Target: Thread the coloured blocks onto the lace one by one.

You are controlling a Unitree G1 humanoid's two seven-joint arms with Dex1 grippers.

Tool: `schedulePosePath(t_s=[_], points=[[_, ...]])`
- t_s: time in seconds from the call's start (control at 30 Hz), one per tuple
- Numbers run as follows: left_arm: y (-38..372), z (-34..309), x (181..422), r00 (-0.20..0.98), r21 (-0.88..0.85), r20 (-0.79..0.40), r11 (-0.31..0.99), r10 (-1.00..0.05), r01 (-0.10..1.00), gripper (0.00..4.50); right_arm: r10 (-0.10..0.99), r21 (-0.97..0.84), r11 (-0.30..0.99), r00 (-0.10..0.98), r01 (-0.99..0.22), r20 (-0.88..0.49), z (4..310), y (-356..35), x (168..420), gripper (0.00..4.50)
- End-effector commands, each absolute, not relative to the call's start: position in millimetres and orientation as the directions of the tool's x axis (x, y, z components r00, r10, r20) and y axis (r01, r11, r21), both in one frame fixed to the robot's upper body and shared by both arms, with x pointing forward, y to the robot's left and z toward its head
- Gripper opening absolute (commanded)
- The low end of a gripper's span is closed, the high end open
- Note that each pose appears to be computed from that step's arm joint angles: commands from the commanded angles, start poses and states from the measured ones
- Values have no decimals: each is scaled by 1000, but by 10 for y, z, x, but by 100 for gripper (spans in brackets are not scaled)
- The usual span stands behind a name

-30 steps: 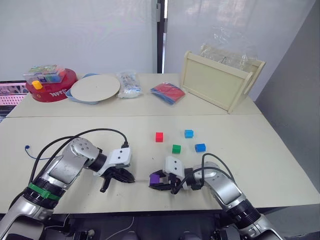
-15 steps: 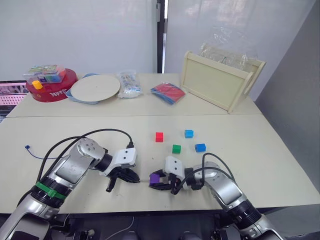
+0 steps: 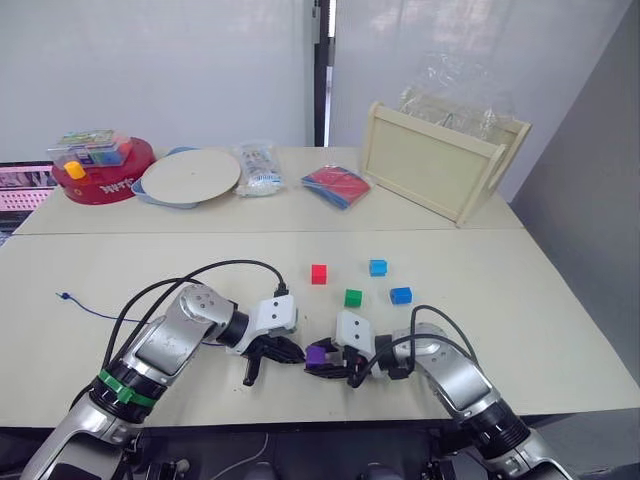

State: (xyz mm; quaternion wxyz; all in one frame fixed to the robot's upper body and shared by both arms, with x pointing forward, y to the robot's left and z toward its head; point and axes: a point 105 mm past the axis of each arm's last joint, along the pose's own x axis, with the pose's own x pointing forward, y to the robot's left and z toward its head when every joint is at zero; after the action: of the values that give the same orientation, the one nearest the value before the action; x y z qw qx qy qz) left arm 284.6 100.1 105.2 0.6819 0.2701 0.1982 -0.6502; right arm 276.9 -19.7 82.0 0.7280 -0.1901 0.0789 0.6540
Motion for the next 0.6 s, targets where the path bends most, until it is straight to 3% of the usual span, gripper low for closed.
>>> schedulePosePath(t_s=[0.03,0.2,0.43,0.6], points=[[963,1181,2800,54,158,-562,-43,-825,986,130,921,-160,45,103,-986,-376,789,-126,2699,118],[1169,1306,2845,105,192,-536,0,-837,981,290,901,-131,65,115,-989,-418,698,-188,2741,118],[1706,1025,2843,154,180,-606,54,-781,982,290,904,-129,54,103,-990,-415,724,-192,2746,118],[1735,859,2842,156,193,-614,45,-773,980,290,908,-132,50,100,-990,-407,747,-184,2750,118]])
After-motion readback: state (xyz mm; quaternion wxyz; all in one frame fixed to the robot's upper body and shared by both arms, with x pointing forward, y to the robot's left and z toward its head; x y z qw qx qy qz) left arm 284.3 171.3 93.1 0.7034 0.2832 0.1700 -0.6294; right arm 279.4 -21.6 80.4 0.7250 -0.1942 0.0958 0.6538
